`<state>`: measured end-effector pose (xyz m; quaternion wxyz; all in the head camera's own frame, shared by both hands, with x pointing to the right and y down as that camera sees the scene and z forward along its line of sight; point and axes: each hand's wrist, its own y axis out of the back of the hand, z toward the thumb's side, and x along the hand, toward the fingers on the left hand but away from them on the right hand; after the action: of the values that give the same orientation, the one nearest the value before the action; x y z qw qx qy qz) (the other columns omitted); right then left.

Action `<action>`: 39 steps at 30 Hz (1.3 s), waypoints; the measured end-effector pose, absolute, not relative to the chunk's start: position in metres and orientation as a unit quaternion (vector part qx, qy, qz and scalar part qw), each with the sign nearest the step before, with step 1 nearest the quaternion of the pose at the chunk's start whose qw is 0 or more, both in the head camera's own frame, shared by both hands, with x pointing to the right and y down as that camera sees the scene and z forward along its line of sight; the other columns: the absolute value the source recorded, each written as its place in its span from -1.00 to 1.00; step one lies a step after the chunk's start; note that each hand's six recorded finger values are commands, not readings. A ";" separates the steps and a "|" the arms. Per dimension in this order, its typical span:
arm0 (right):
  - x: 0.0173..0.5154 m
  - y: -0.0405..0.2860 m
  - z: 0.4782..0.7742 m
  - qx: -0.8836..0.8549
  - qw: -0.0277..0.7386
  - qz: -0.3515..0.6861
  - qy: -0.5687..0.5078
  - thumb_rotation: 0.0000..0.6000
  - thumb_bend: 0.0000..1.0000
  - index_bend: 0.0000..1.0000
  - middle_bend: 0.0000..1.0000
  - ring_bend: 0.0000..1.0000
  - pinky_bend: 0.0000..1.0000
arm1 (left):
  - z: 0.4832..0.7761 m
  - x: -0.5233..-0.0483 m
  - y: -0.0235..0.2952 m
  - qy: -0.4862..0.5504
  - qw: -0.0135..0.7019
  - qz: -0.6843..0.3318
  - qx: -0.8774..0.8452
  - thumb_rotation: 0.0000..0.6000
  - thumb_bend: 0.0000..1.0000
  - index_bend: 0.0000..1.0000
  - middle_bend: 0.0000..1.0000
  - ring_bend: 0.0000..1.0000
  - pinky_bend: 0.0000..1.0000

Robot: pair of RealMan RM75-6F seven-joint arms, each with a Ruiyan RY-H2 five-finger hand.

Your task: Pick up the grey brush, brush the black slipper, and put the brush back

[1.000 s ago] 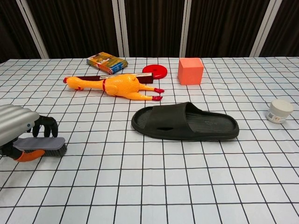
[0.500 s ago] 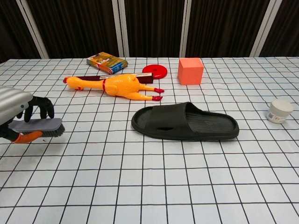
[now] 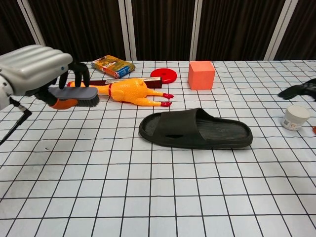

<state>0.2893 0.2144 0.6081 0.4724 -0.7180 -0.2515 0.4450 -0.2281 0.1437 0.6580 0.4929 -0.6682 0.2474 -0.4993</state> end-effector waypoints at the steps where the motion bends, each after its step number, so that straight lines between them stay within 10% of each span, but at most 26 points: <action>1: 0.281 0.214 0.612 -0.723 0.474 0.440 -0.243 1.00 0.40 -0.67 -0.55 -0.67 -0.42 | 0.659 -0.222 0.140 0.247 0.491 -0.498 -0.671 1.00 0.06 0.07 0.22 0.03 -0.03; 17: 0.191 0.229 0.672 -0.788 0.445 0.405 -0.128 1.00 0.47 -0.67 -0.56 -0.66 -0.41 | 0.698 -0.132 0.122 0.217 0.468 -0.480 -0.710 1.00 0.07 0.07 0.22 0.03 -0.03; 39: 0.155 0.204 0.677 -0.797 0.452 0.372 -0.148 1.00 0.47 -0.97 -0.69 -0.73 -0.41 | 0.701 -0.090 0.114 0.224 0.478 -0.460 -0.714 1.00 0.09 0.08 0.23 0.03 -0.03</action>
<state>0.1554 0.2035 0.6774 0.4522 -0.7972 -0.1475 0.3717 -0.0902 0.1138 0.7014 0.4780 -0.7140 0.2241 -0.4598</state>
